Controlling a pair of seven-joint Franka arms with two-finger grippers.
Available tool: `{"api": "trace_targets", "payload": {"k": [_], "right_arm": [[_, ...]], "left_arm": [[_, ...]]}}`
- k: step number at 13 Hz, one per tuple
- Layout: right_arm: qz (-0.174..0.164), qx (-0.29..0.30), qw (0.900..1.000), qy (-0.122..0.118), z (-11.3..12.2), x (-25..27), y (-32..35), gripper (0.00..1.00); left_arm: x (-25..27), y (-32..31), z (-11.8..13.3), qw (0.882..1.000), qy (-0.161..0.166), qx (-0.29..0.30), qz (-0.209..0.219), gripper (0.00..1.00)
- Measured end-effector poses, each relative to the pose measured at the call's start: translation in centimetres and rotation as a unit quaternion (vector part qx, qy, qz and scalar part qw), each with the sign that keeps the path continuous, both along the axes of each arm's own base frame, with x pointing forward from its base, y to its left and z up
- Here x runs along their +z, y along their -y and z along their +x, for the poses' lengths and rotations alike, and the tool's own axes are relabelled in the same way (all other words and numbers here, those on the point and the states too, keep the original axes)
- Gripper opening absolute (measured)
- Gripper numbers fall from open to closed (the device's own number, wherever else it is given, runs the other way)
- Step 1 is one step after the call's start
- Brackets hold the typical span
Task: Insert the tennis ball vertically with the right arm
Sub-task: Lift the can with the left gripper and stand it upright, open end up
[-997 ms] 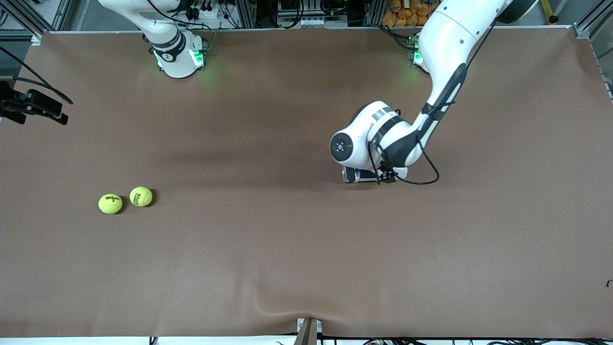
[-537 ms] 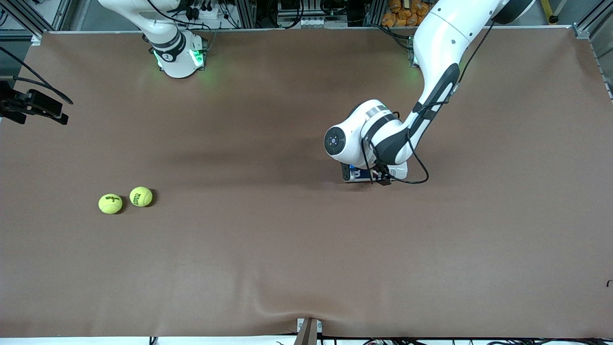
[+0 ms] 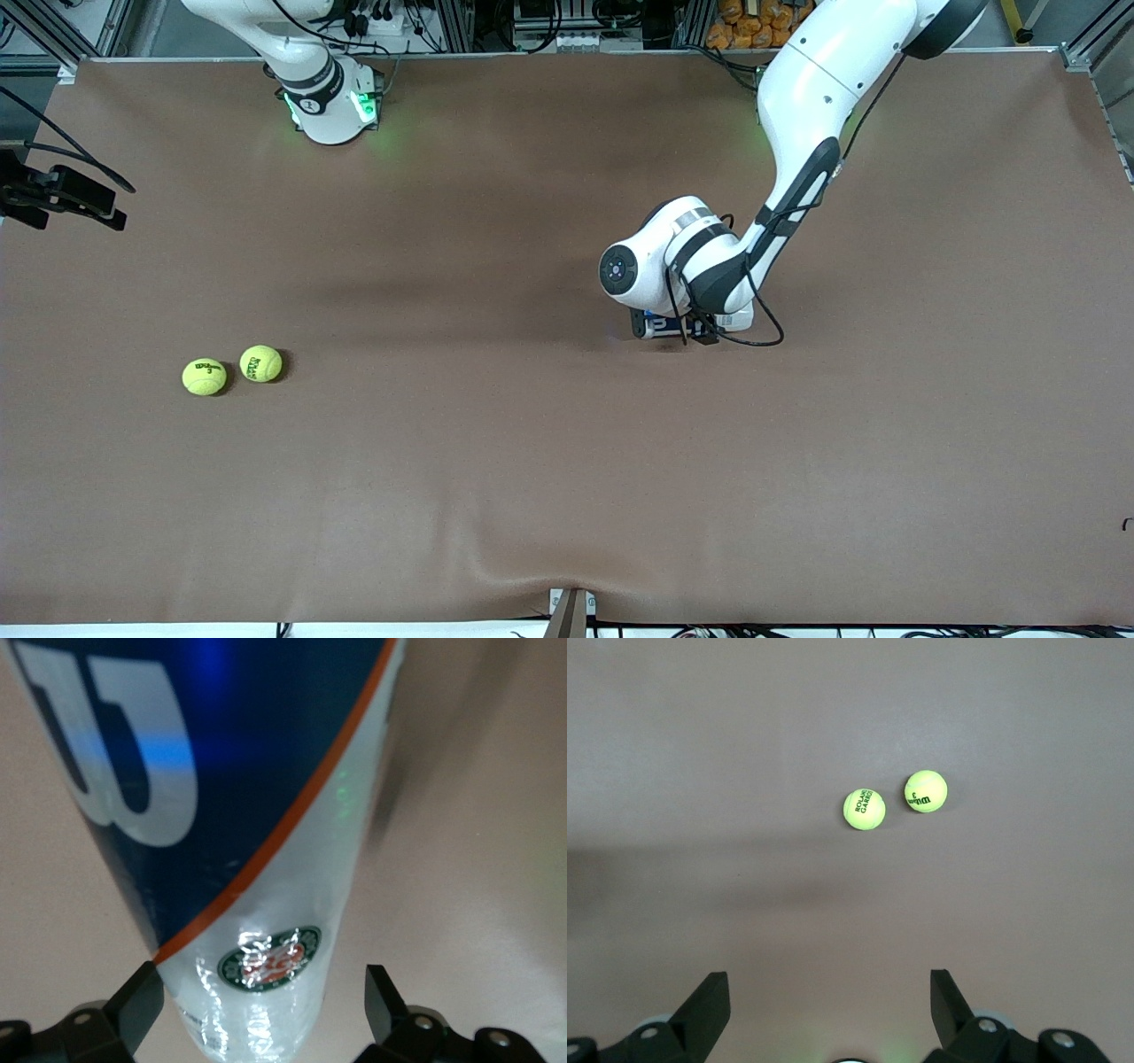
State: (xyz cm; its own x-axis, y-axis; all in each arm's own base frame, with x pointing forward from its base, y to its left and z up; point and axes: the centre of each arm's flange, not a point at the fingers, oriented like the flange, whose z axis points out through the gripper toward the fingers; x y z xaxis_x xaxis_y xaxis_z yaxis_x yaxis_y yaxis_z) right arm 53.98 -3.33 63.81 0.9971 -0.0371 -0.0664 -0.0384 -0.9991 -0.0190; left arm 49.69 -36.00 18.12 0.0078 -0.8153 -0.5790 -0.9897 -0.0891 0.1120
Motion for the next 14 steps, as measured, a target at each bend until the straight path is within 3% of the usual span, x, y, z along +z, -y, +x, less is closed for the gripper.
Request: {"api": "trace_targets", "payload": {"k": [12,14], "right_arm": [[0.0,0.0,1.0,-0.001,0.0,0.0,0.0,1.0],[0.0,0.0,1.0,-0.001,0.0,0.0,0.0,1.0]], "left_arm": [[-1.7,-0.5,-0.6,1.0,0.016,0.005,0.007,0.97],[-1.7,-0.4,-0.6,1.0,0.017,0.004,0.006,0.78]]}}
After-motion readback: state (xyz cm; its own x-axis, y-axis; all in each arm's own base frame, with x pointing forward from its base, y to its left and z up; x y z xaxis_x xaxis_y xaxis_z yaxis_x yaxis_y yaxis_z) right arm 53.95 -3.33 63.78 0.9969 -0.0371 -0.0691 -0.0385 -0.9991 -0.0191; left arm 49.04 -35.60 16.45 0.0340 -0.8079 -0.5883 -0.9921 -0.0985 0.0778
